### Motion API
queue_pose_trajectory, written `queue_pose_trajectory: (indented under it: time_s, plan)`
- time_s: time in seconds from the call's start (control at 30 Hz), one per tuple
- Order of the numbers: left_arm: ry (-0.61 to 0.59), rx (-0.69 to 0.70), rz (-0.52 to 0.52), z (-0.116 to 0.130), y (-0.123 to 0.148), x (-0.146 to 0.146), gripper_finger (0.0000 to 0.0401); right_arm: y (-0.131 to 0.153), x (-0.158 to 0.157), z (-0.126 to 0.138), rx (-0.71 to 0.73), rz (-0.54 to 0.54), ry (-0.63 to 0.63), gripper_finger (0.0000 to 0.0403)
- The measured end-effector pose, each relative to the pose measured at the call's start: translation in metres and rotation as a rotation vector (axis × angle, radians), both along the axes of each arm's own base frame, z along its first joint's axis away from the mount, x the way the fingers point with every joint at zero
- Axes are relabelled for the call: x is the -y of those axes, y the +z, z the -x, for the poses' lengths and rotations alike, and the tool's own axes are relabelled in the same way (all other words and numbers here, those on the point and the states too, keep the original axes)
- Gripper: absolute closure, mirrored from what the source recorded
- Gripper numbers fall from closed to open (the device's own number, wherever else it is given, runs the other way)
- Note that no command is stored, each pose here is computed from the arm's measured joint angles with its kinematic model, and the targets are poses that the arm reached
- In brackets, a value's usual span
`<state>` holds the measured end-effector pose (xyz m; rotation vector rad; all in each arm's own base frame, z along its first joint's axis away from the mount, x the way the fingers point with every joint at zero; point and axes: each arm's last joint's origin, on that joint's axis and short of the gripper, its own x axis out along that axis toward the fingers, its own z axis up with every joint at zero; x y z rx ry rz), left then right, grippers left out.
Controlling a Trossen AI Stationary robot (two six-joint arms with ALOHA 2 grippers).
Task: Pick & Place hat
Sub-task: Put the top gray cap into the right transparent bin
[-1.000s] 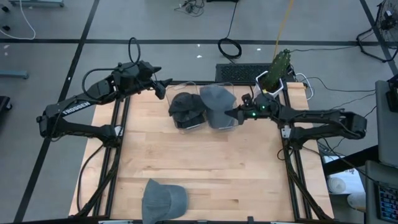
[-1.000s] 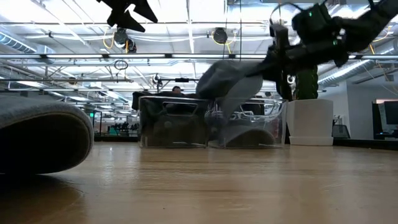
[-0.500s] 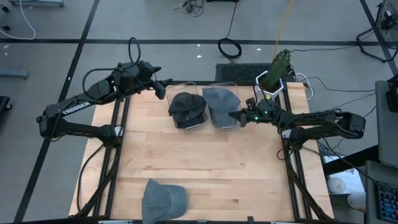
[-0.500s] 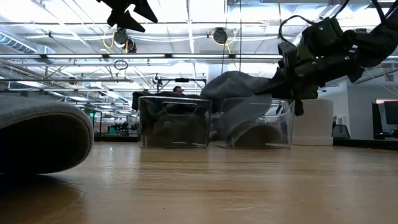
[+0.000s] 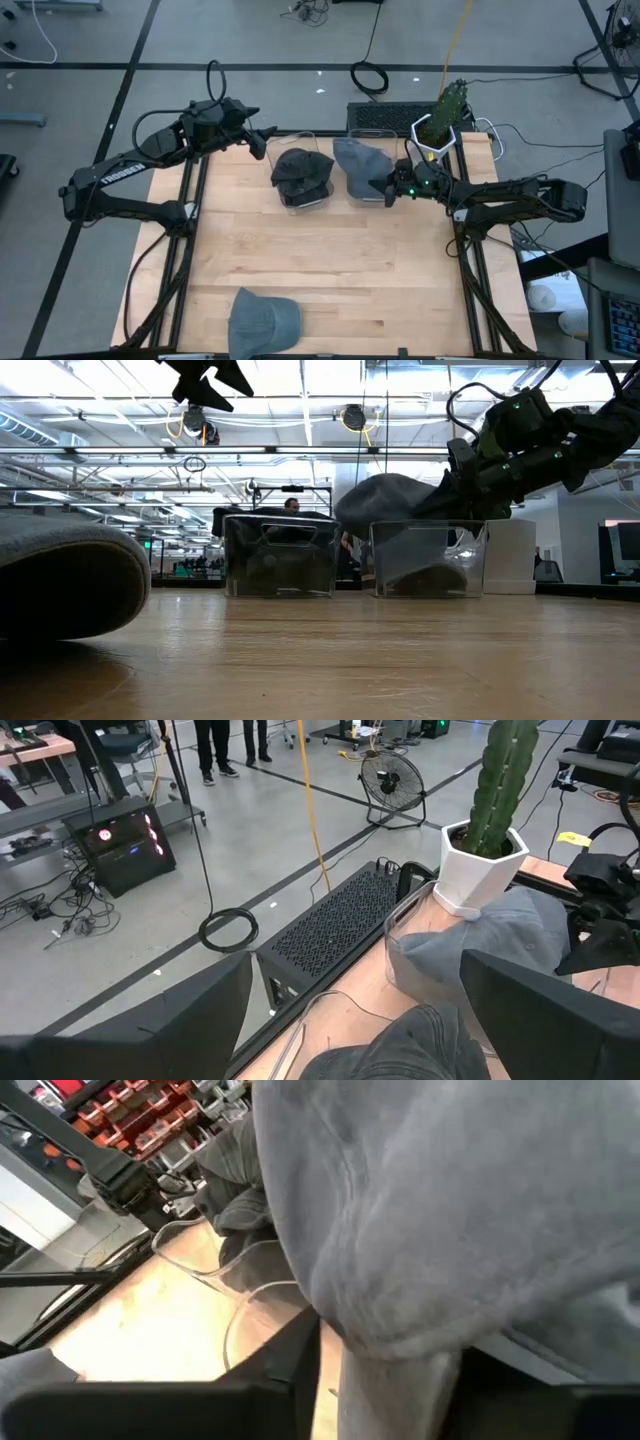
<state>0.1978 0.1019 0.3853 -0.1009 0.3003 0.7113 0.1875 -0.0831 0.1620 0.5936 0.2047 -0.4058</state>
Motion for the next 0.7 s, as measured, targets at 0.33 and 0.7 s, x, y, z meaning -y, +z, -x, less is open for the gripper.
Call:
queue_pose_trajectory:
  time_s: [0.33,0.7]
  plan:
    - [0.000,0.000,0.000,0.000,0.000,0.000,0.0036,0.014,-0.001,0.007,0.026,0.111,-0.032,0.0226]
    - [0.000,0.000,0.001,0.000,0.000,0.000,0.0036,0.038,-0.009,0.036,-0.008,0.270,-0.177,0.0221]
